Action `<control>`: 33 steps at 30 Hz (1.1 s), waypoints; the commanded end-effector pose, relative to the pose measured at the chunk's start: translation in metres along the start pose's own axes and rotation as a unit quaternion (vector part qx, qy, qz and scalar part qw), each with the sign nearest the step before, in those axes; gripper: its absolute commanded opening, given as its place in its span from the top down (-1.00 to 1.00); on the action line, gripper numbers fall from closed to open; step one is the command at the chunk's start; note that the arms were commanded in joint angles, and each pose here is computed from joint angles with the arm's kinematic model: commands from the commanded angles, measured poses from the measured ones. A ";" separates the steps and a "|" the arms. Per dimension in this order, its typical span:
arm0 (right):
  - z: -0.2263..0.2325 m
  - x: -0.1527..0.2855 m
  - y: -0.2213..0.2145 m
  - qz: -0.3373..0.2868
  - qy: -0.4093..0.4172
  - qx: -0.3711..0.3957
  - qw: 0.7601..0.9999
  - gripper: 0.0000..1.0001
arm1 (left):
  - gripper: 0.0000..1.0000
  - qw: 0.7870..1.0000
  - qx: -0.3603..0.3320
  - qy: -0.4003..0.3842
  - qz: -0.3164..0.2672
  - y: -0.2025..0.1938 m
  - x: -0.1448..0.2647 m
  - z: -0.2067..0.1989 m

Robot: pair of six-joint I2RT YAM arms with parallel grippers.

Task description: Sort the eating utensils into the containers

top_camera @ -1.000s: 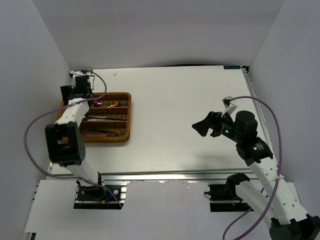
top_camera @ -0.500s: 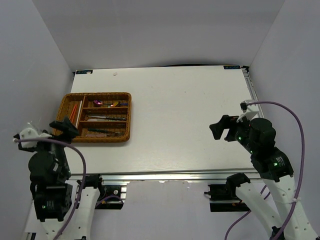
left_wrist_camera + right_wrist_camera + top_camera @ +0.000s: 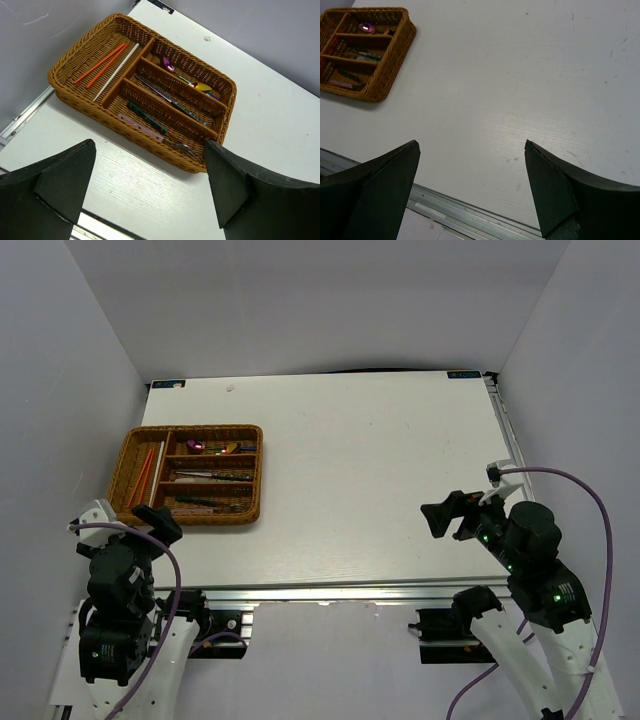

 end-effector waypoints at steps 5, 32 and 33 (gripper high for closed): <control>-0.001 -0.012 -0.008 0.019 0.000 -0.010 1.000 -0.79 | -0.96 1.000 0.008 -0.008 0.007 -0.006 0.000 -0.001; -0.029 0.044 0.053 -0.034 -0.121 0.043 0.991 -0.79 | -0.96 1.000 0.000 -0.024 0.015 -0.010 -0.005 -0.008; -0.029 0.044 0.053 -0.036 -0.120 0.044 0.991 -0.79 | -0.96 0.999 0.000 -0.028 0.018 -0.012 -0.005 -0.009</control>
Point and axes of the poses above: each gripper's point midway between its finger pads, its own x axis back along the fingers, its own z axis along the line the jaws close on, y = z × x, the point moved 1 cm from there along x, back along the fingers, and after that the axes turned 2 degrees about x, right-handed, at the moved point
